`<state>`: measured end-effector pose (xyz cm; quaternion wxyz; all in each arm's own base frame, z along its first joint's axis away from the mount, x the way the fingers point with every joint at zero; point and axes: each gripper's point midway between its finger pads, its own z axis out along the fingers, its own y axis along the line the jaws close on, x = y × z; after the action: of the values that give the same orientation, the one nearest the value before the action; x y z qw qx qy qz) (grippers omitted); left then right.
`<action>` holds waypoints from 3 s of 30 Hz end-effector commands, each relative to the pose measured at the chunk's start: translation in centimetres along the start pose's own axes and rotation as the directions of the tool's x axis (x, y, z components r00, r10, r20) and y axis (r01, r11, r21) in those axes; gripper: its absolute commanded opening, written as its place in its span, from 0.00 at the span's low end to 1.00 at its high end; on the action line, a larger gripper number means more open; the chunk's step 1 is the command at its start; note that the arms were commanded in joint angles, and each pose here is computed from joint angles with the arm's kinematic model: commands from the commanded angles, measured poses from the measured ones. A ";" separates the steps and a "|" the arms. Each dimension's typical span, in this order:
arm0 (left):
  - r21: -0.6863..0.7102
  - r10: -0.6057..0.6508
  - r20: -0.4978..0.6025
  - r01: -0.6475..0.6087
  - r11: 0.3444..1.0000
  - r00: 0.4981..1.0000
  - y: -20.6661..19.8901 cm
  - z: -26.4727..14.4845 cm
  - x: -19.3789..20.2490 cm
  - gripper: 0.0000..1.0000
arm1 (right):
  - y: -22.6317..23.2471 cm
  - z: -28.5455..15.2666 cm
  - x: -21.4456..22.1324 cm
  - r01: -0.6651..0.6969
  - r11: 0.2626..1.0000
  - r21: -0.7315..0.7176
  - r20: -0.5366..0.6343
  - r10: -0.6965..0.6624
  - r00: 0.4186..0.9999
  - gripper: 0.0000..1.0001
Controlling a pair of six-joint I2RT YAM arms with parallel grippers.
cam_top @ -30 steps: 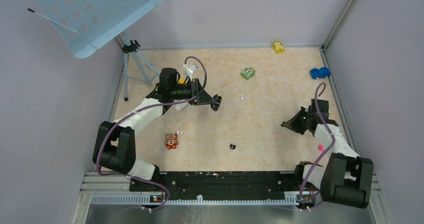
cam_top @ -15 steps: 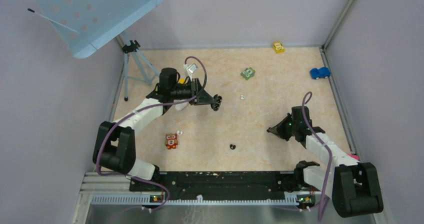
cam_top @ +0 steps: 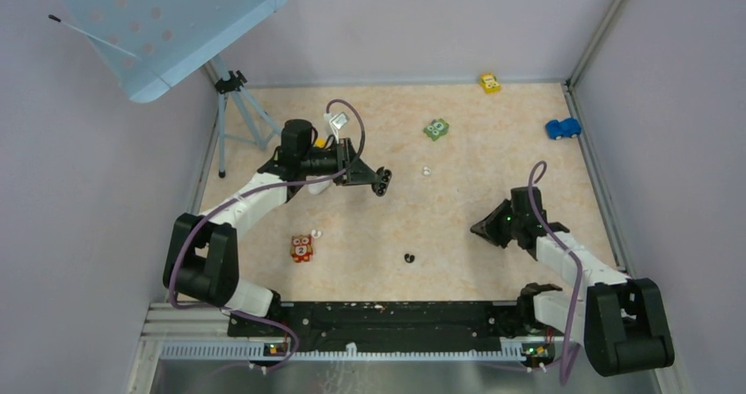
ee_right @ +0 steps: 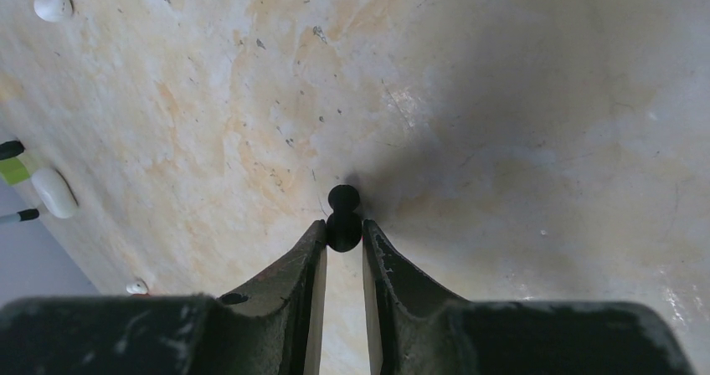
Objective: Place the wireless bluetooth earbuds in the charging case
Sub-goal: Place the right earbud at the center of the board, then pick up the right earbud from the center of the board, then insert the right earbud into the right side groove of the charging case.
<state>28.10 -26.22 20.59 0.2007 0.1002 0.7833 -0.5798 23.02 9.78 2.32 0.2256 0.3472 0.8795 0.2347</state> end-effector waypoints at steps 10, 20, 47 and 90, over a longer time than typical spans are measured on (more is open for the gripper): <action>0.038 0.061 0.002 -0.061 0.997 0.998 -1.5 -0.1 0.3 0.00 | 1.0 0.2 -1.8 0.066 0.998 0.012 0.054 -0.067 0.996 0.22; 0.045 0.047 -0.008 -0.046 0.998 0.999 -1.5 0.4 0.5 0.00 | 1.3 -0.1 -2.1 0.099 0.995 0.015 0.055 -0.100 0.993 0.29; 0.242 0.211 -0.070 -0.188 0.952 0.975 -4.9 0.6 2.5 0.00 | 11.0 -6.7 -3.0 0.269 0.883 -0.384 0.160 -0.223 0.962 0.00; 0.126 0.110 0.160 -0.131 0.983 0.981 -7.2 2.3 0.3 0.00 | 28.6 -14.2 3.1 0.429 0.664 -0.613 0.386 -0.222 0.895 0.00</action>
<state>25.22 -30.26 25.09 0.2748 0.0979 0.7281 -0.6203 27.00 26.70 26.05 0.4719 0.0947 0.7663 0.4256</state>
